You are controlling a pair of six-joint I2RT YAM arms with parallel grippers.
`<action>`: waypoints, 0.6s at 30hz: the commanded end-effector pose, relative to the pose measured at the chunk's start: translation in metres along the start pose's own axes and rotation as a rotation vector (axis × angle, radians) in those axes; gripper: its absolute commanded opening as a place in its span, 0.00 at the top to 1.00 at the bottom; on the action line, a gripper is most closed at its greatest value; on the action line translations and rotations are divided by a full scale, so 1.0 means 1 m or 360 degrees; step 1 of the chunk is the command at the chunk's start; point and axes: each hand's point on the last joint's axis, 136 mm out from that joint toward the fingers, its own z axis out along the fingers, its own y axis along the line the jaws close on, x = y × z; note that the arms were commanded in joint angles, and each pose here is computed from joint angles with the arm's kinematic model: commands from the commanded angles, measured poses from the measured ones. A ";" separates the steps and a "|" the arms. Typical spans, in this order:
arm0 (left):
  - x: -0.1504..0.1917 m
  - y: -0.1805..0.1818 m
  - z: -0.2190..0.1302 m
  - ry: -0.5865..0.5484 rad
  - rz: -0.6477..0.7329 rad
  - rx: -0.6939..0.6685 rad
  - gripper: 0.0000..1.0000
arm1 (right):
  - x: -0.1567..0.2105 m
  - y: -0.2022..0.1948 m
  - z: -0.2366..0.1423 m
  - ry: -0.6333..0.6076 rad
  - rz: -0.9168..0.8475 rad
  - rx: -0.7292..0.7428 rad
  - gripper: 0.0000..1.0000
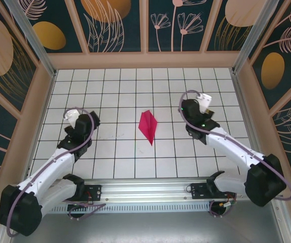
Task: Fold a paper plane with a square sheet of paper (pick it up from the middle)
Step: Move the paper plane to the center of the table, then reset both arms
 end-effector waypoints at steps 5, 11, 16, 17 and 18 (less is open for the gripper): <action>-0.017 0.037 0.037 -0.0247 0.0286 -0.0219 0.01 | 0.010 -0.035 0.058 -0.0081 -0.0164 -0.0121 0.01; -0.018 0.018 0.054 -0.0486 0.0342 -0.0011 0.01 | -0.009 -0.024 0.076 -0.0366 -0.0302 -0.0285 0.01; -0.023 0.001 0.057 -0.0580 0.0489 0.0088 0.02 | 0.009 -0.024 0.072 -0.0491 -0.0423 -0.0429 0.01; -0.028 0.002 0.053 -0.0650 0.0481 0.0097 0.01 | 0.009 -0.029 0.072 -0.0483 -0.0379 -0.0440 0.01; -0.030 0.004 0.055 -0.0642 0.0458 0.0105 0.01 | 0.009 -0.030 0.070 -0.0484 -0.0355 -0.0514 0.01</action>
